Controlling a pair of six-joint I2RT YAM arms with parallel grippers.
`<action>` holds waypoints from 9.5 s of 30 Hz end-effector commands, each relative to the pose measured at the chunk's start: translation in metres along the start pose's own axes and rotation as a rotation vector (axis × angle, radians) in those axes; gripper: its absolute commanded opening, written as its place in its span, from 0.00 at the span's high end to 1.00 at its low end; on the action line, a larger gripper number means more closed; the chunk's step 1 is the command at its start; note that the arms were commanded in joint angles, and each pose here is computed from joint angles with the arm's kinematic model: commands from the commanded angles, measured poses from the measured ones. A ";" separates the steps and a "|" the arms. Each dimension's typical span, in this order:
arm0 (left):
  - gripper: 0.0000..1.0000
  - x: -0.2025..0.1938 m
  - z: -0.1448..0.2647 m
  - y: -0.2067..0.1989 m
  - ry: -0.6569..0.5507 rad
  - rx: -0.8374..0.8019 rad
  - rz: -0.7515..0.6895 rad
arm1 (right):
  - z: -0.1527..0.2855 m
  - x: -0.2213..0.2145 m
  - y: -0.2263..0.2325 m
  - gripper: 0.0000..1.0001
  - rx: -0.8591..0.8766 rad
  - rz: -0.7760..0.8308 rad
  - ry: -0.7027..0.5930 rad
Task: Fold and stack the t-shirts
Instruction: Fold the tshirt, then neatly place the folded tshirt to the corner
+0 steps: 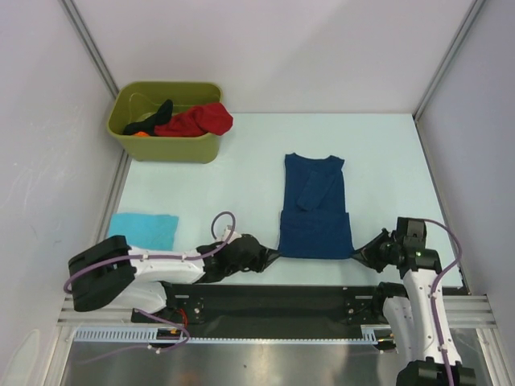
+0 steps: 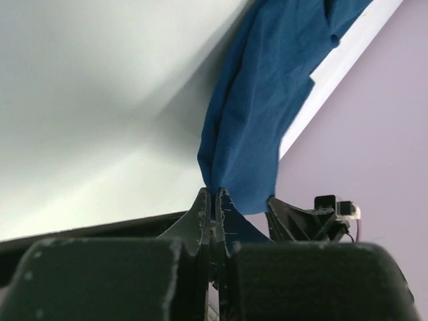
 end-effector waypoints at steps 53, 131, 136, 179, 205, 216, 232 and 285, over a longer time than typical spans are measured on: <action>1.00 0.249 -0.165 -0.197 -0.155 -0.155 -0.009 | -0.141 0.187 0.292 1.00 0.148 0.215 0.063; 0.57 0.138 -0.133 -0.128 0.201 -0.290 -0.954 | -0.210 0.259 0.293 0.84 0.461 0.186 0.138; 0.55 0.137 -0.104 -0.162 0.167 -0.373 -0.935 | -0.138 0.223 0.294 0.78 0.442 0.278 0.095; 0.50 0.147 0.081 -0.096 0.006 -0.297 -0.848 | -0.011 0.008 0.229 0.00 0.189 1.215 -0.319; 0.49 0.156 0.095 -0.017 0.015 -0.222 -0.724 | -0.157 -0.054 0.165 0.15 -0.094 2.568 -0.411; 0.49 0.182 0.085 -0.016 -0.007 -0.224 -0.619 | -0.190 -0.033 0.189 0.34 -0.020 2.576 -0.315; 0.18 0.202 0.040 -0.062 0.063 -0.383 -0.477 | -0.172 -0.038 0.212 1.00 0.029 2.505 -0.269; 0.24 0.173 -0.201 -0.133 0.085 -0.340 -0.053 | -0.073 -0.018 0.210 1.00 0.362 2.245 -0.373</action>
Point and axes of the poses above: each gripper's point midway between its finger pads, its own z axis back along the fingers, its own y axis along the line the jaws close on, x = y × z, the point moved 5 cm from there along z, back along the fingers, and after that the axes turned 15 degrees about -z, right-handed, at the moved point
